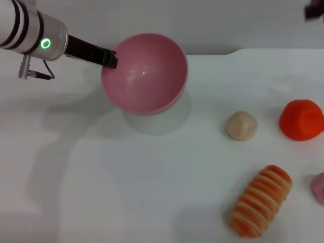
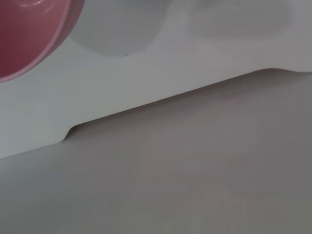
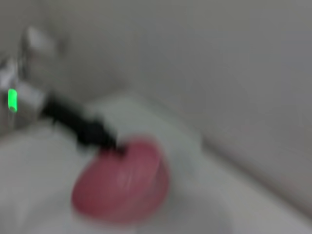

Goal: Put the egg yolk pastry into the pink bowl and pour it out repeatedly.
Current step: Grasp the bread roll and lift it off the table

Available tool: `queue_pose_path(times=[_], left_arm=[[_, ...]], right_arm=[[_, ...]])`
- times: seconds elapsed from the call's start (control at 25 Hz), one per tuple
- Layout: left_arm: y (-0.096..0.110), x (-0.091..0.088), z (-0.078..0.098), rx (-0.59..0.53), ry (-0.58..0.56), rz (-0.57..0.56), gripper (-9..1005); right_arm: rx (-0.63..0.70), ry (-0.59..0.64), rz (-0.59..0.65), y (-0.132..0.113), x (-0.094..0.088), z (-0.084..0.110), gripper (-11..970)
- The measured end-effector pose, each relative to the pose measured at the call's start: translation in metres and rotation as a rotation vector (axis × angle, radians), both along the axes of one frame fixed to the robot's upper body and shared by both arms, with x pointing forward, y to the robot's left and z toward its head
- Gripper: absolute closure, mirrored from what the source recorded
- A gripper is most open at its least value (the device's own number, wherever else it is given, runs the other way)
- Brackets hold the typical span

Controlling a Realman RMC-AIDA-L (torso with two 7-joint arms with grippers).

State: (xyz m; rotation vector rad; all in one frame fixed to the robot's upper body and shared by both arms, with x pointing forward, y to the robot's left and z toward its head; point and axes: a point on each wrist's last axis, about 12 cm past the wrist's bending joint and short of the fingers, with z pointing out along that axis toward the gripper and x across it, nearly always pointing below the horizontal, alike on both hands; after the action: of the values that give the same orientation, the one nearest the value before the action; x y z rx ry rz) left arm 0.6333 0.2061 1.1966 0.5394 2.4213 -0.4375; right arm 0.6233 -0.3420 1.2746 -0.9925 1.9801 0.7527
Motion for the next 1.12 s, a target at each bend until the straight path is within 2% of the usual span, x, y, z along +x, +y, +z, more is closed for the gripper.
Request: queue_pose_path(times=[0.08, 0.2, 0.44, 0.68, 1.12], left_arm=[[-0.001, 0.000, 0.002, 0.003, 0.002, -0.007, 956], [-0.002, 0.001, 0.003, 0.009, 0.006, -0.014, 956], [-0.005, 0.001, 0.005, 0.009, 0.006, -0.024, 956], [-0.010, 0.000, 0.004, 0.011, 0.009, -0.039, 956], [-0.016, -0.004, -0.002, 0.017, 0.026, -0.064, 955]], right_arm=[[-0.136, 0.070, 0.051, 0.015, 0.005, -0.003, 567], [-0.317, 0.157, 0.118, 0.043, 0.010, -0.023, 568], [-0.510, 0.179, 0.135, 0.084, 0.013, -0.068, 571], [-0.617, 0.114, 0.060, 0.109, 0.015, -0.111, 575], [-0.620, 0.096, 0.070, 0.126, 0.010, -0.142, 580]])
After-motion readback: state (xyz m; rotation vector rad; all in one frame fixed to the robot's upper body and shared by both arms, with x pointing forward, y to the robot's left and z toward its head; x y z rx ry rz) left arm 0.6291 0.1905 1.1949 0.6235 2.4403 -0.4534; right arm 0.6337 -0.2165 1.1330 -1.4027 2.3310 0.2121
